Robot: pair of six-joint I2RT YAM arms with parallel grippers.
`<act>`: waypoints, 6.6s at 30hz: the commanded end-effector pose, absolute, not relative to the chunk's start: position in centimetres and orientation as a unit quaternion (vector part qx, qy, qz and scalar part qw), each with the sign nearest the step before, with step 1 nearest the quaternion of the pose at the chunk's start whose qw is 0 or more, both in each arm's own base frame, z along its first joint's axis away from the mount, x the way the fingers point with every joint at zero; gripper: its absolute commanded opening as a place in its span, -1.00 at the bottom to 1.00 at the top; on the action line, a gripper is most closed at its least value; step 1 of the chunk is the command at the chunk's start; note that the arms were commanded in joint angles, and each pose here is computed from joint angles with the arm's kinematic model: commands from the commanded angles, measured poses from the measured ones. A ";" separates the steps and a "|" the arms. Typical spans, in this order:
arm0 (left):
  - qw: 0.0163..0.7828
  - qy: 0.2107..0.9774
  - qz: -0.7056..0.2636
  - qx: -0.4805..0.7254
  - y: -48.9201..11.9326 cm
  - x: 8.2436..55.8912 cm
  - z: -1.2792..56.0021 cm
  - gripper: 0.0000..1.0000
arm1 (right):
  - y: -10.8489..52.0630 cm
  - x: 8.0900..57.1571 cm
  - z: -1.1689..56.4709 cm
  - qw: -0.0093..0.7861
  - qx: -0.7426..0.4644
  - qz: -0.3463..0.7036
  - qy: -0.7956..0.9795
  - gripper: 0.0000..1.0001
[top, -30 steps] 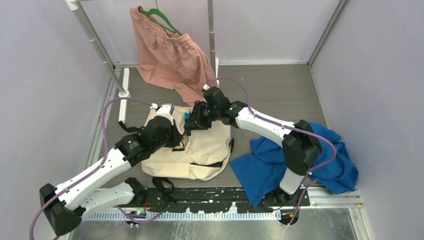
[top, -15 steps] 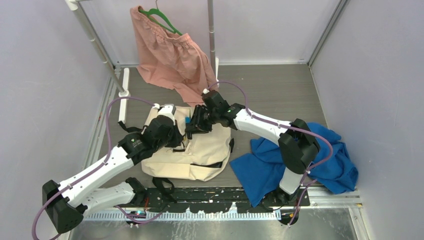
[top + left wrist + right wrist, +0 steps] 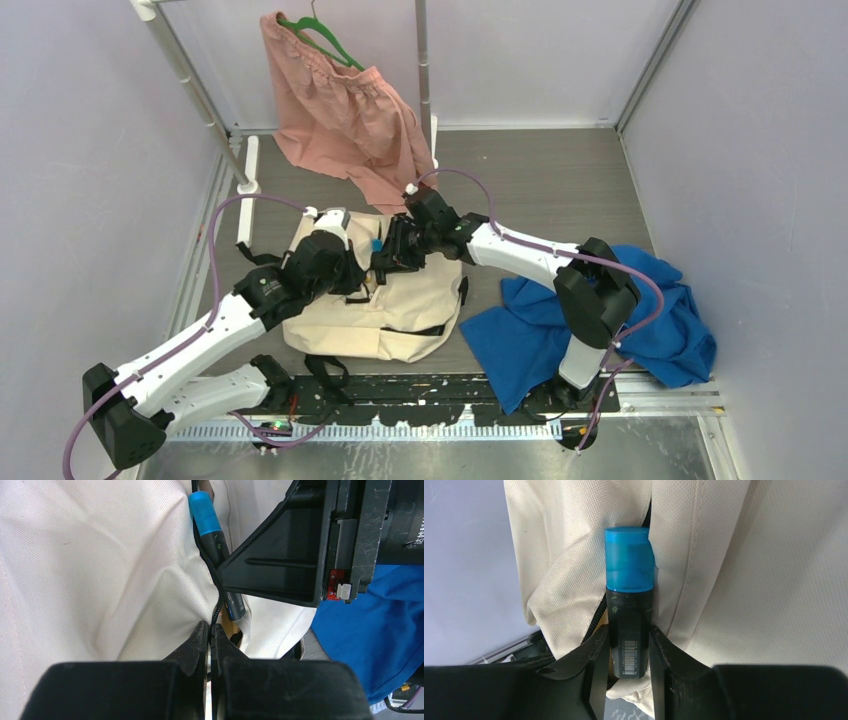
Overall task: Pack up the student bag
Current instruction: Place the stationery in the student bag, then adjust the student bag at the center of the board.
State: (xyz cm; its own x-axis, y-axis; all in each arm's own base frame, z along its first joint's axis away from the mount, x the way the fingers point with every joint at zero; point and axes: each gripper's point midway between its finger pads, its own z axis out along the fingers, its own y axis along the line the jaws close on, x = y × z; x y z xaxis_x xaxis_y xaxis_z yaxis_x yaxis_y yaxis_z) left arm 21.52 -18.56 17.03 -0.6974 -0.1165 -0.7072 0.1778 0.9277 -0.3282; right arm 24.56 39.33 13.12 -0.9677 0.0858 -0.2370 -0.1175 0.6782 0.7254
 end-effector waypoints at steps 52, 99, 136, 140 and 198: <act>0.441 0.866 -0.236 0.005 -19.3 22.8 20.9 -1.00 | 38.5 19.3 14.3 0.123 -0.157 0.334 0.921 -0.98; 0.440 0.863 -0.249 0.007 -20.0 23.0 20.7 -1.00 | 40.7 29.3 15.9 0.179 -0.063 0.374 0.908 -0.63; 0.441 0.853 -0.279 0.000 -20.7 22.8 21.6 -1.00 | 36.0 25.4 20.2 0.254 -0.071 0.367 0.892 0.29; 0.415 0.862 -0.290 0.020 -22.3 22.8 21.1 -0.57 | 33.7 25.1 19.6 0.263 -0.058 0.345 0.899 0.29; 0.307 0.888 -0.342 0.036 -19.5 19.3 18.4 0.27 | 17.6 27.3 5.3 0.267 0.145 0.047 0.952 -0.16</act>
